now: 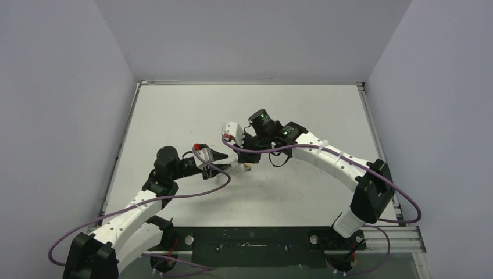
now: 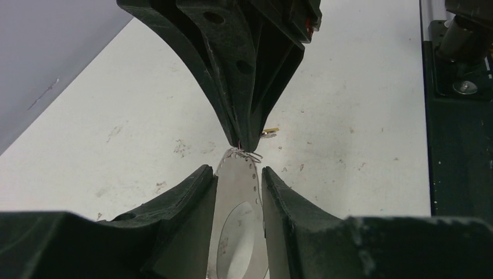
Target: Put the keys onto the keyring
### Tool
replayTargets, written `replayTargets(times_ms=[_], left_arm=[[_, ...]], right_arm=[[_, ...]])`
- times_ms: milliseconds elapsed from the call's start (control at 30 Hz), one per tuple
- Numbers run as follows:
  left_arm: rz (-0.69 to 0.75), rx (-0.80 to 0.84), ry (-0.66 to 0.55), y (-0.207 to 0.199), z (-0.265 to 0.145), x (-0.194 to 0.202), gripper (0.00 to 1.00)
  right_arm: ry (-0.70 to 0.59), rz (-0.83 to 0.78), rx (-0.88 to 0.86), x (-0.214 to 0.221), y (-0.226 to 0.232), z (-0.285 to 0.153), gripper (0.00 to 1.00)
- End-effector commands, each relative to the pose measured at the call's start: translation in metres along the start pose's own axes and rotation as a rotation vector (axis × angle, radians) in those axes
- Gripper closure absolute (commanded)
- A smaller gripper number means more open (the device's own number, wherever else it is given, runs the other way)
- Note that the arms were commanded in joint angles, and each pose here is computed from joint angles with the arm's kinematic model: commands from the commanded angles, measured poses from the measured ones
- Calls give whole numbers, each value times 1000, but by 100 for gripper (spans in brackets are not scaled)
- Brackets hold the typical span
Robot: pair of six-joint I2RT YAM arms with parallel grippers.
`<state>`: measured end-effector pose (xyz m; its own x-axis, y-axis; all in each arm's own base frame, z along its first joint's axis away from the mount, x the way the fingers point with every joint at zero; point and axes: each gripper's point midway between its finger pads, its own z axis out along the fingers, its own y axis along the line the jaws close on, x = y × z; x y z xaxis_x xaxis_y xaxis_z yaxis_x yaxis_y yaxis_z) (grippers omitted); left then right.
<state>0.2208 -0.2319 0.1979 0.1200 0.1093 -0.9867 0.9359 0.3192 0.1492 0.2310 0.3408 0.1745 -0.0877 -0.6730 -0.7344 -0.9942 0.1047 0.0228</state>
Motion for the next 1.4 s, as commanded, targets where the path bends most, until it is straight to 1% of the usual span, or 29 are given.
replayTargets(times_ms=[0,67,167,267,367,600,667,767,867,967,1167,1200,1300,1367], left_arm=[[-32,-11,-66,0,-1,-21,67],[-96,-40,-66,2,-1,-21,67],[-173,-61,-80,1,-2,-21,62],[-224,-73,-84,-2,-3,-19,61],[-236,-73,-61,-9,-1,-15,57],[-239,-144,9,-9,10,4,45],[-251,-172,25,-6,12,8,44],[-258,-235,42,3,12,15,44],[-256,-264,37,8,14,15,45],[-259,-252,36,9,21,16,51],[-259,-209,35,8,34,18,66],[-256,-207,31,8,36,17,68],[-249,-203,14,9,37,13,68],[-247,-193,8,8,39,11,64]], right_arm=[[-74,-7,6,-24,-3,1,100],[-87,3,-4,-27,-1,2,100],[-90,13,-5,-27,-2,5,100],[-91,21,-5,-28,-2,6,100],[-93,34,-6,-30,-3,6,100],[-99,64,-17,-34,-3,9,100],[-99,69,-19,-34,-3,9,100],[-102,70,-18,-36,-3,8,100],[-102,71,-17,-36,-2,7,100],[-104,73,-20,-36,-2,8,100],[-102,78,-20,-36,-3,8,100],[-101,78,-20,-36,-2,8,100],[-97,80,-21,-34,-3,9,100],[-96,81,-23,-34,-2,9,100]])
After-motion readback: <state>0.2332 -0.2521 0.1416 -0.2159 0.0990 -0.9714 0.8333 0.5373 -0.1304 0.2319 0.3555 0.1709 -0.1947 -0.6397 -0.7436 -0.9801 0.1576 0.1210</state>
